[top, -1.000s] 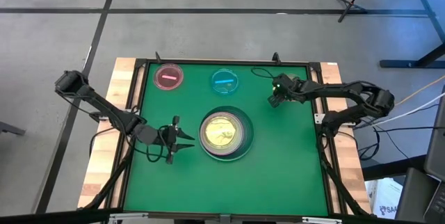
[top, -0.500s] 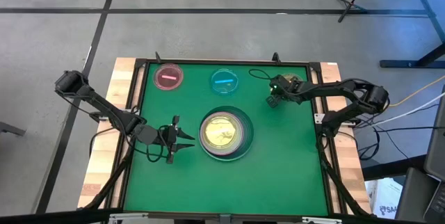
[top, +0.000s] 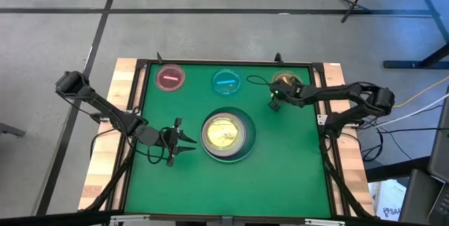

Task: Stack plastic plates
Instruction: Stack the orange plate on top of the light green plate

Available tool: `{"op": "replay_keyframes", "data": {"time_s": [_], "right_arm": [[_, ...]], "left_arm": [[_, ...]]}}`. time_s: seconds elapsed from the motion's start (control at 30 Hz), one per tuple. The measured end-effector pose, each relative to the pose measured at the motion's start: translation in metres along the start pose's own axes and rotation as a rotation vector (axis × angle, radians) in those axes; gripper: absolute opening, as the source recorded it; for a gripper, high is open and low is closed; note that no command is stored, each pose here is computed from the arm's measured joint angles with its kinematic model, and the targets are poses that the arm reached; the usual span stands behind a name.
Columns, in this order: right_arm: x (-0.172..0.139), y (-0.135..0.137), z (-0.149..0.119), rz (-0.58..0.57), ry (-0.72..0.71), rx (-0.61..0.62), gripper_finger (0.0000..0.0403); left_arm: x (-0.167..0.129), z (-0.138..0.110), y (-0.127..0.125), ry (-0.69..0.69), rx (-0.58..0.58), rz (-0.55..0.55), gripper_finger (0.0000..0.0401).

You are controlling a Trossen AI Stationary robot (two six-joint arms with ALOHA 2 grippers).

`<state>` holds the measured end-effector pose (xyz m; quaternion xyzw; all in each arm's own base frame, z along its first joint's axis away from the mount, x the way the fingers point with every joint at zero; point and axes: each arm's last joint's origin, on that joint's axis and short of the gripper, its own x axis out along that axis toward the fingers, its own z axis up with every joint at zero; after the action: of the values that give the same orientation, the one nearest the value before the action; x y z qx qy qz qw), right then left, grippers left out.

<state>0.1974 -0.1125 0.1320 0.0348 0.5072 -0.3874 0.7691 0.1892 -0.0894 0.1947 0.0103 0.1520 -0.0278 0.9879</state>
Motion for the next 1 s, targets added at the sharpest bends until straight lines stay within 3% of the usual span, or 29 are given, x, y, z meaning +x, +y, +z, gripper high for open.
{"op": "replay_keyframes", "data": {"time_s": [0.6, 1.0], "right_arm": [[-0.092, 0.074, 0.038, 0.242, -0.352, -0.232, 0.0001], [-0.154, 0.117, 0.054, 0.464, -0.692, -0.380, 0.0001]], "left_arm": [[0.000, 0.000, 0.000, -0.005, 0.000, 0.011, 0.0099], [0.000, 0.000, 0.000, -0.005, 0.007, 0.015, 0.0099]]}}
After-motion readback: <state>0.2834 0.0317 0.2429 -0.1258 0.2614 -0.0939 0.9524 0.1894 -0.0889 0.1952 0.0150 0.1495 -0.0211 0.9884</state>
